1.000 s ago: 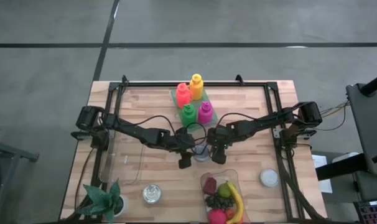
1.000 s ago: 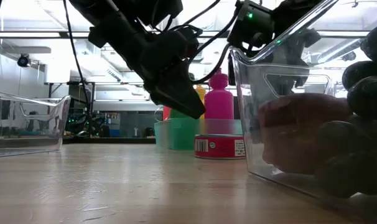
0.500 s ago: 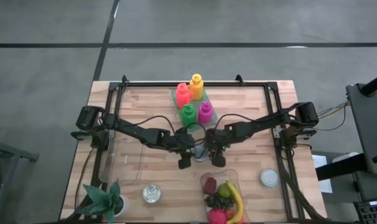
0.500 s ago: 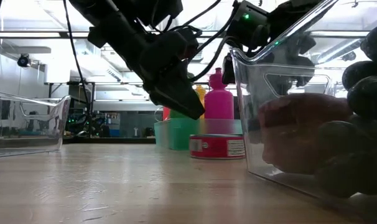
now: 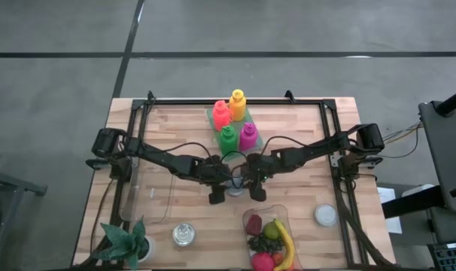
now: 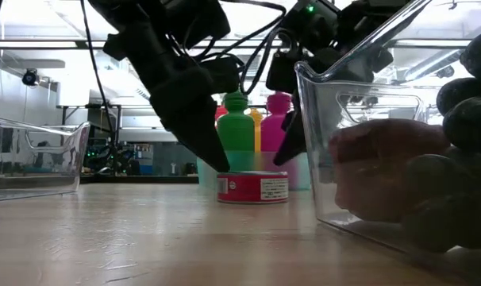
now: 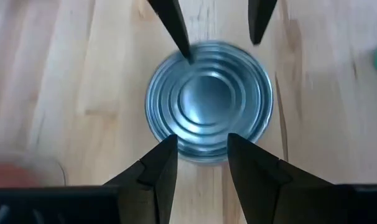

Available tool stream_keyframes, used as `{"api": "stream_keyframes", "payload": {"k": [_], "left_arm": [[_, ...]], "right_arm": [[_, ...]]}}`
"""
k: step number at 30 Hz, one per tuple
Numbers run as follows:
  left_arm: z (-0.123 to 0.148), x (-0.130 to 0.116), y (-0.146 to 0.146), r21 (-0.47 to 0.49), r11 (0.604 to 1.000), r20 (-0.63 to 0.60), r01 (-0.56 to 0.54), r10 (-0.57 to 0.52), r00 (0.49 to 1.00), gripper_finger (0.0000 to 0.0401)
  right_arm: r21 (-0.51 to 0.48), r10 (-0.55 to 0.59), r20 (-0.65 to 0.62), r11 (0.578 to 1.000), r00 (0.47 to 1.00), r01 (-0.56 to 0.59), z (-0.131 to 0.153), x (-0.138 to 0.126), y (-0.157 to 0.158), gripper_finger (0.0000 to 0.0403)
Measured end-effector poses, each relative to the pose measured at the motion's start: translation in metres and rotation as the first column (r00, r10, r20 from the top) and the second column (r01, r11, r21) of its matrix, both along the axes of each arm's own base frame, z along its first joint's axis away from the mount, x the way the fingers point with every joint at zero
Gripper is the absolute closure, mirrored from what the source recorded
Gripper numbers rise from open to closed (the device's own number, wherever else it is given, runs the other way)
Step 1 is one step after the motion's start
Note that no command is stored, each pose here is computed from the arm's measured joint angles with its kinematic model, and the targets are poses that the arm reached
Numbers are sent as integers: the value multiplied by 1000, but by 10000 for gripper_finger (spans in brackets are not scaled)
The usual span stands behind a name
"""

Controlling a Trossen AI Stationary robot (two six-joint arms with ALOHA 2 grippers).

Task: Pick & Place Food Item
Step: Put the red tuna can into the top transparent bin

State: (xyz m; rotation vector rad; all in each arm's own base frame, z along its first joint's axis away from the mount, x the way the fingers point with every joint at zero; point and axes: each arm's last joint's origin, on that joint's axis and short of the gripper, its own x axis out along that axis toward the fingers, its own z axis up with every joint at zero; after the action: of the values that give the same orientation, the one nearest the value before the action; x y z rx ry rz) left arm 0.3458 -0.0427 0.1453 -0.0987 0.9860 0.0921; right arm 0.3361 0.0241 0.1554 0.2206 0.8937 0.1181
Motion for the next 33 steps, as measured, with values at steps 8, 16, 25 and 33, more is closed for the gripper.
{"api": "stream_keyframes", "payload": {"k": [8, 16, 25, 33], "left_arm": [[-1, -1, 0, 2, 1000, -18, 0, 0, 1000, 188], [1, -3, 0, 3, 1000, -26, 1, -1, 1000, 188], [0, -3, 0, 4, 1000, -29, 1, -1, 1000, 188], [0, -4, 0, 5, 1000, -35, 2, -2, 999, 188]], "right_arm": [[-5, -56, 38, 998, 998, 56, 2, 5, -1, 269], [-31, -73, -94, 997, 993, 70, 2, -4, -4, 269], [-21, -75, -115, 997, 991, 73, -12, 1, -3, 269], [21, -27, -150, 999, 988, 30, -25, 15, 0, 269]]}}
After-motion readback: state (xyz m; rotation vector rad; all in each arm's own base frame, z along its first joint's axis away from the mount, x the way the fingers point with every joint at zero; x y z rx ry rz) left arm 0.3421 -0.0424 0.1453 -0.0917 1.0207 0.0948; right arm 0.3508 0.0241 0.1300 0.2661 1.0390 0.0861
